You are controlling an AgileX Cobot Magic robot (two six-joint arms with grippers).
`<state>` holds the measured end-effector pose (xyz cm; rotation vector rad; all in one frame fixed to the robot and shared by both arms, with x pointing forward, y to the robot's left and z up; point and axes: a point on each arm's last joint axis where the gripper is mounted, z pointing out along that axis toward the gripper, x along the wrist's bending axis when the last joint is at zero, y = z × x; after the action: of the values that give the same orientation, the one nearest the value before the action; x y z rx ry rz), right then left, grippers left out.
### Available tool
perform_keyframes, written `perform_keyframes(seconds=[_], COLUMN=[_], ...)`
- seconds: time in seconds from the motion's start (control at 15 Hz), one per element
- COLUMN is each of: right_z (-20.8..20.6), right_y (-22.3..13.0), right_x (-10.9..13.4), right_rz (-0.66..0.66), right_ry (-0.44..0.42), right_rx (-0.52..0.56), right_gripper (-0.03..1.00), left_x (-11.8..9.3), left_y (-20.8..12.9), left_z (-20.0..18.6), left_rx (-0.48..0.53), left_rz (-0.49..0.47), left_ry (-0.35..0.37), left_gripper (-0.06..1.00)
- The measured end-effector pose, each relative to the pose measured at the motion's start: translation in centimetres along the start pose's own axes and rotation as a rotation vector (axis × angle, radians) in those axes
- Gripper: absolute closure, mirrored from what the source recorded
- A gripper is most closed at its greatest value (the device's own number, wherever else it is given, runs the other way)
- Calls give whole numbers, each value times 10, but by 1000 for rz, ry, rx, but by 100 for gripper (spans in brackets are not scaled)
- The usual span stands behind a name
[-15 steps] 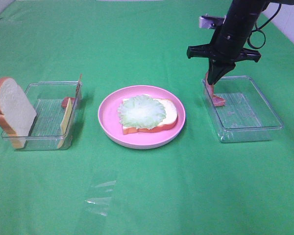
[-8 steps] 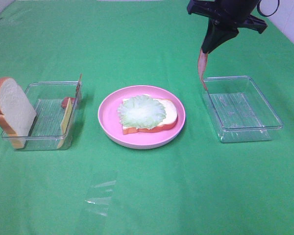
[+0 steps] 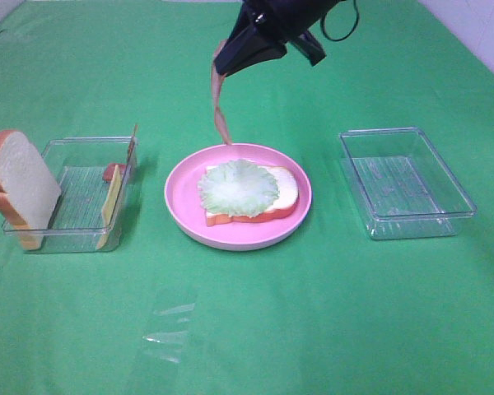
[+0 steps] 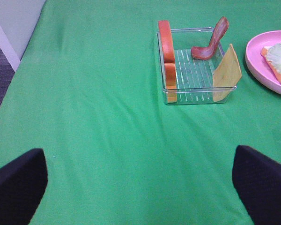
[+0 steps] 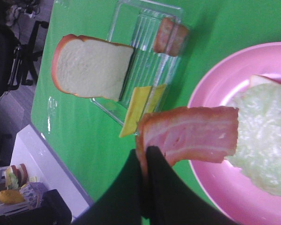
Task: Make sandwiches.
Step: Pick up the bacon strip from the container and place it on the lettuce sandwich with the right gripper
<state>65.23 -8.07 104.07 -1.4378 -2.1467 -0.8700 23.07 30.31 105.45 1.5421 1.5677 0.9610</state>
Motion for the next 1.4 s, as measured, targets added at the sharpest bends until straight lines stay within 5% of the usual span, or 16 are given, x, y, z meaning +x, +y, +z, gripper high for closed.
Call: perform_keyframes(seconds=[0.27,0.53,1.07,1.4], right_z=[51,94,99,75], right_y=[-5,-4,-11,-7], right_x=[7,-24,-61,-53], right_rz=[-19,35,-33,-77], right_ry=[26,-8,-325,-432], right_rx=[68,68,138,110], right_gripper=[95,95,95,95], left_x=[0,0,0,0], left_y=[0,0,0,0], left_z=[0,0,0,0], left_rx=[0,0,0,0], left_rz=[0,0,1,1], left_ry=[0,0,0,0], left_gripper=[-5,-5,-5,-5])
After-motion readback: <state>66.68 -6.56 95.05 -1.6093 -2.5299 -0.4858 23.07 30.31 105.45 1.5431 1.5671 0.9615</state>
